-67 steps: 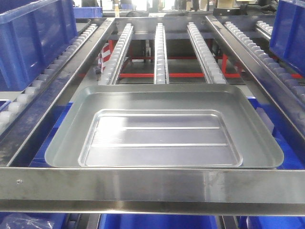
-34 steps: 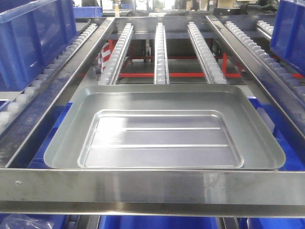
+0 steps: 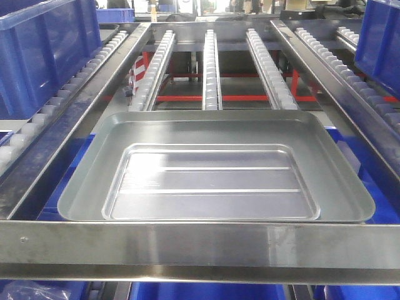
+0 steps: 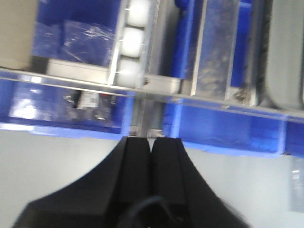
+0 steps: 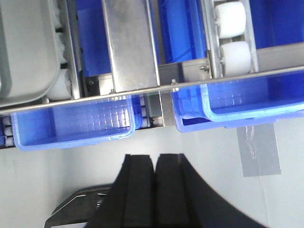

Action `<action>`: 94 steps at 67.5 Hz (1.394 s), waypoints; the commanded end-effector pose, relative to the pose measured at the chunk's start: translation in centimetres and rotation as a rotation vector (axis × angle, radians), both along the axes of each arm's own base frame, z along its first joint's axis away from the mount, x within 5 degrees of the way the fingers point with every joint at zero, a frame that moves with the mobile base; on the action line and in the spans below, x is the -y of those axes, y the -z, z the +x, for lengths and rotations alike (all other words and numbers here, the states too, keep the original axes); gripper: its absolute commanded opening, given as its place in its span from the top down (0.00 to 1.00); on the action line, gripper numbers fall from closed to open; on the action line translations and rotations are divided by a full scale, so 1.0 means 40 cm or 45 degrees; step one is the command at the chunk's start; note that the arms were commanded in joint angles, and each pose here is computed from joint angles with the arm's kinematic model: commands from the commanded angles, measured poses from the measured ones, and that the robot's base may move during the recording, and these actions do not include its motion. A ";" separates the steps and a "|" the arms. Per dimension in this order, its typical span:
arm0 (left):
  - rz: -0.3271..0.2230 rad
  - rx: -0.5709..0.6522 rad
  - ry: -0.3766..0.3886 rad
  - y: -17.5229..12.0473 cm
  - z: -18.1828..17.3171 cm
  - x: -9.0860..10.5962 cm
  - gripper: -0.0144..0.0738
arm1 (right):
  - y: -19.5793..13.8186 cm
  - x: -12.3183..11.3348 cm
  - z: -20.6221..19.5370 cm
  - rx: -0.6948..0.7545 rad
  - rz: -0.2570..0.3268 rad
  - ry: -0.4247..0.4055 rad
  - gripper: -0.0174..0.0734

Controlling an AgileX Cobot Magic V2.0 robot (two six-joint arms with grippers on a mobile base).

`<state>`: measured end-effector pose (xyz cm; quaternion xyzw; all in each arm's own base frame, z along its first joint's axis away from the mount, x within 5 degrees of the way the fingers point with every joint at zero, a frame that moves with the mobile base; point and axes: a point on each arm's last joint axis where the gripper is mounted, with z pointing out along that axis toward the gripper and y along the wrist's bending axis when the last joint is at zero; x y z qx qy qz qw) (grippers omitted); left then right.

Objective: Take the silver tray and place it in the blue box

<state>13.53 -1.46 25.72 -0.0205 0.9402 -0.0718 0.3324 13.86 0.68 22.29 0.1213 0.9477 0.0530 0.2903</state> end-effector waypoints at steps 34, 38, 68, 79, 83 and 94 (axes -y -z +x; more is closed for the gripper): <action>-0.193 0.196 -0.108 -0.087 0.087 0.016 0.94 | -0.094 -0.002 0.090 0.105 0.057 0.082 0.74; -0.179 0.198 -0.132 -0.093 0.097 0.018 0.94 | -0.107 -0.006 0.101 0.119 0.063 0.079 0.74; -0.064 -0.025 0.096 -0.075 0.223 0.265 0.94 | -0.124 -0.184 0.269 0.058 -0.042 -0.150 0.74; -0.047 -0.078 0.172 -0.086 0.290 0.370 0.94 | -0.100 -0.270 0.313 0.007 -0.072 -0.265 0.75; -0.065 -0.077 0.195 -0.091 0.308 0.404 0.94 | -0.091 -0.291 0.332 -0.031 -0.068 -0.294 0.75; -0.051 -0.121 0.208 -0.090 0.344 0.456 0.94 | -0.078 -0.324 0.381 -0.114 -0.059 -0.318 0.75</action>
